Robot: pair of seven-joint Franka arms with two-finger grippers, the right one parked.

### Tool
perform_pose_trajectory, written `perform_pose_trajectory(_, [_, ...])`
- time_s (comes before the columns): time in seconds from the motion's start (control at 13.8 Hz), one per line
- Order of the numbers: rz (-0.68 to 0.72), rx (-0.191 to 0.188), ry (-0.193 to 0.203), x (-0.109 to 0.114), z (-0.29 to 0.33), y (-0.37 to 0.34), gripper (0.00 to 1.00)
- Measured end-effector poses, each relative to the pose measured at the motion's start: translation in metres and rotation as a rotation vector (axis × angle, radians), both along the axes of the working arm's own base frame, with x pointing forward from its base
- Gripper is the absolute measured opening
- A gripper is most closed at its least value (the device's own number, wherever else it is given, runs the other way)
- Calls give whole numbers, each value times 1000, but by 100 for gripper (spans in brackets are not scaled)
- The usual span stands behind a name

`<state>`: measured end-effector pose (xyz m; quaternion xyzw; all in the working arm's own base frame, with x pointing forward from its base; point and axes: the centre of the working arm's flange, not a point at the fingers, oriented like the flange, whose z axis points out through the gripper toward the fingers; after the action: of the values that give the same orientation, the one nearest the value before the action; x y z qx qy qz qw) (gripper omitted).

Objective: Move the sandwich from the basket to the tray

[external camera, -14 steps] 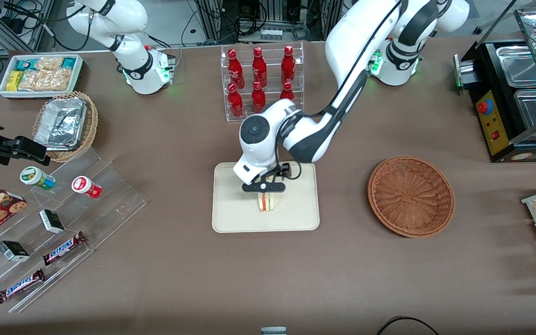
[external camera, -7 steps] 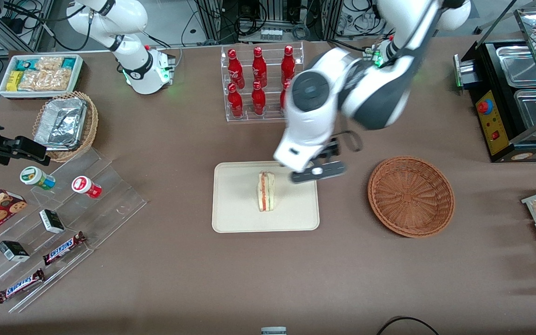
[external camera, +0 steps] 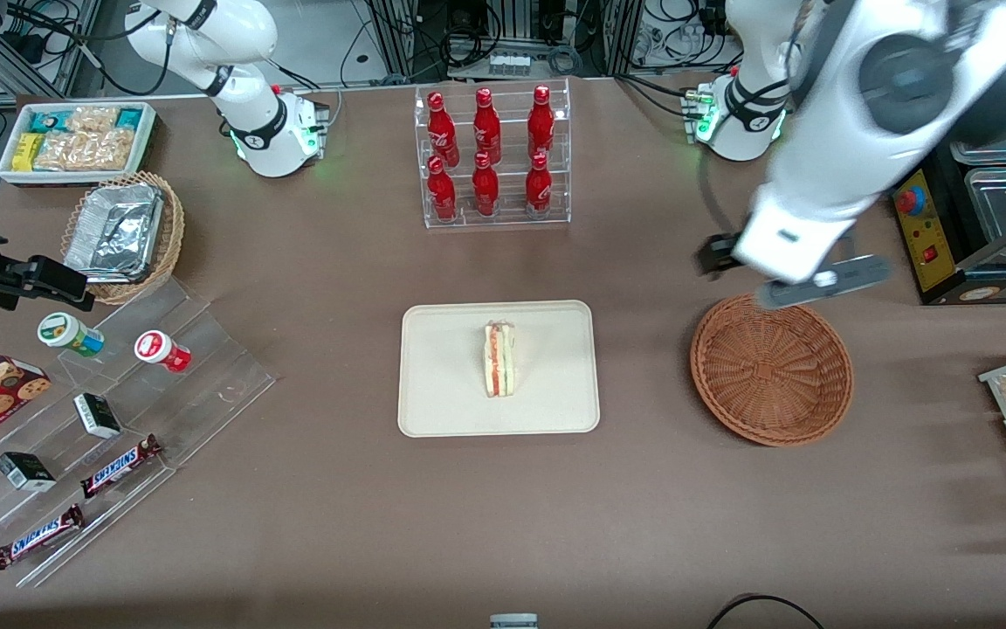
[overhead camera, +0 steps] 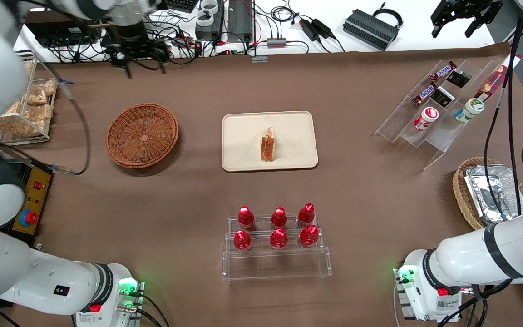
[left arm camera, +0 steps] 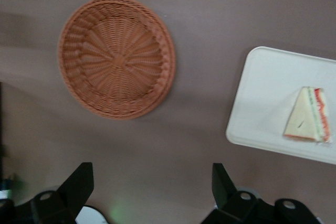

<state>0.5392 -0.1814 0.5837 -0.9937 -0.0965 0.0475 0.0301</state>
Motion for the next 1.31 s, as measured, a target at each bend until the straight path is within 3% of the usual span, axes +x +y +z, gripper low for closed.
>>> perform_pose_trajectory(0.22, [-41, -33, 9, -9, 13, 76, 100])
perform_pose_trajectory(0.65, [-103, -52, -15, -20, 40, 148, 100])
perform_pose_trajectory(1.31, [-110, -66, -4, -27, 47, 177, 100])
